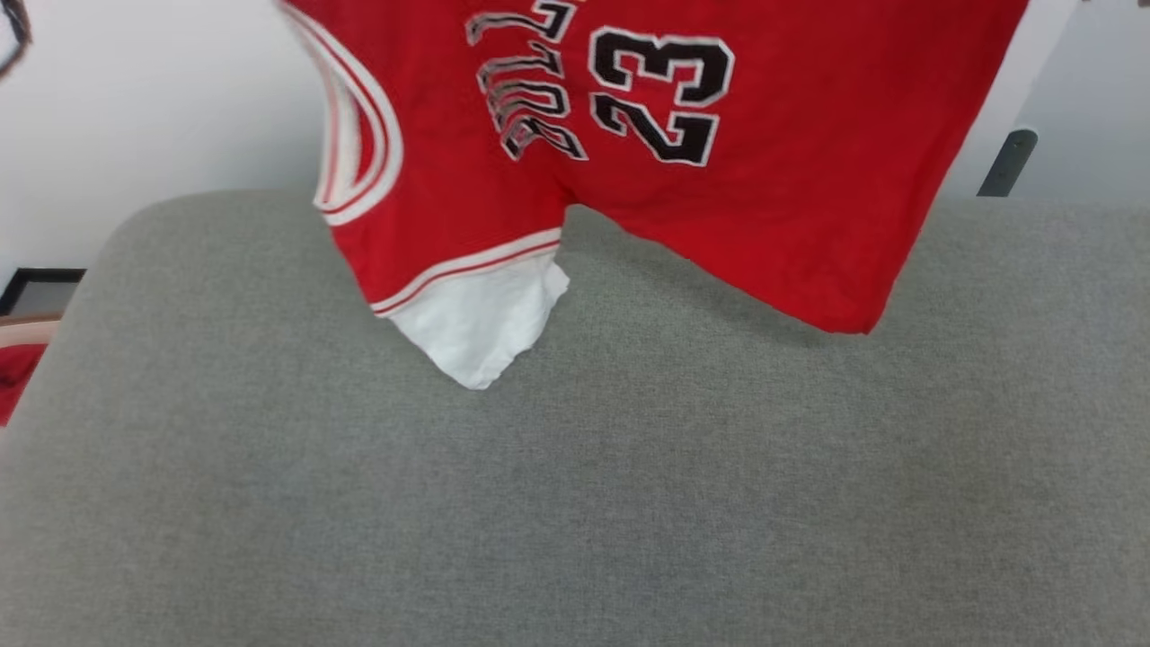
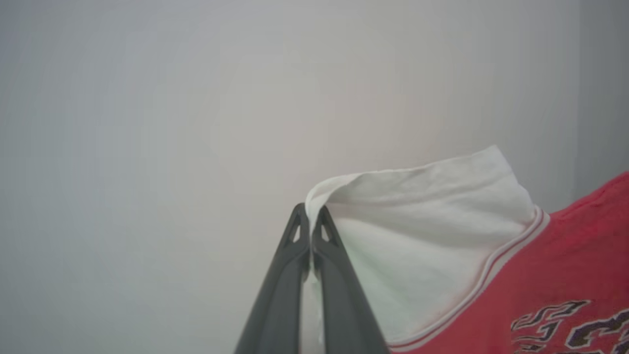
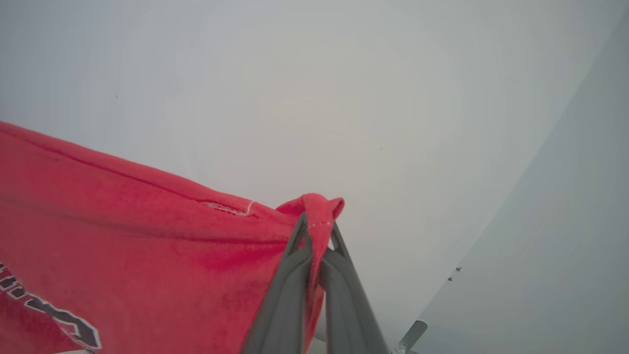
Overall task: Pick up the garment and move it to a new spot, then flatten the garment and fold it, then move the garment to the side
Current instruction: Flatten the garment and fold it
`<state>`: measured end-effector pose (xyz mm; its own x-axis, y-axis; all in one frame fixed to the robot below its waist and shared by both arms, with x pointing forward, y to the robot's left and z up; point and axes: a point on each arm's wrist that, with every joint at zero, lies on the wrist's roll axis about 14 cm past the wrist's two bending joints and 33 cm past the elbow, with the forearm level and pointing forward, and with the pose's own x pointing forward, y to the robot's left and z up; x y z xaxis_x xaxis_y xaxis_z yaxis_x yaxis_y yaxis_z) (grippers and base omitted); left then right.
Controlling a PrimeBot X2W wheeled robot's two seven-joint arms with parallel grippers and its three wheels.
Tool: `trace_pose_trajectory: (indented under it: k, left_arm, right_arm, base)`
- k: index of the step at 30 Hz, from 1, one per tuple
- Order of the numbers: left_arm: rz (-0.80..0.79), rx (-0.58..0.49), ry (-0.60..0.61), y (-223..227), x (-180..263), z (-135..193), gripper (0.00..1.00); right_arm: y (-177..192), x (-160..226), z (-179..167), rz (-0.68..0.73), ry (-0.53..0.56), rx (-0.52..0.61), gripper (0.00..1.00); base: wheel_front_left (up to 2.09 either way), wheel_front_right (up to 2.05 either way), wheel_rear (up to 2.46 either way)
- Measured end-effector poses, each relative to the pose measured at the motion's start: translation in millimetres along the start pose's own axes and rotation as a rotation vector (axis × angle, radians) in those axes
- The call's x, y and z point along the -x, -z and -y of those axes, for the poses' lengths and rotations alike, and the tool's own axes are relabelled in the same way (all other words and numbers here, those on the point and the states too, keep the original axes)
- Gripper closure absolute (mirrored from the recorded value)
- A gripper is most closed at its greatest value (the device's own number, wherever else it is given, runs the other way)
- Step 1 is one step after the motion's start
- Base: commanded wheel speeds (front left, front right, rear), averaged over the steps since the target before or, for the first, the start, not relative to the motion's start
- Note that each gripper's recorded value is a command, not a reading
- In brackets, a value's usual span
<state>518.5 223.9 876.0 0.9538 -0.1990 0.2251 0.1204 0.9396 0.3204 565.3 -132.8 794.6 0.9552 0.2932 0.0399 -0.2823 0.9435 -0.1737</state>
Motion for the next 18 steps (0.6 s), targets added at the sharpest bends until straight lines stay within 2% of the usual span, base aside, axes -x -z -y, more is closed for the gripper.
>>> trace_pose_trajectory:
  k: [8,18]
  left_arm:
    - [0.05,-0.012,-0.008,-10.6,-21.3,-0.2,1.0]
    - [0.185,-0.036,-0.031,-27.6,-61.2,-11.0,1.0]
  right_arm:
    - [-2.9,-10.8,4.8,0.011,0.005,-0.005,1.0]
    - [-9.9,-44.4,28.7,0.127,0.051,0.034,1.0]
  base:
    - [0.0,0.0,0.0]
    - [0.0,0.0,0.0]
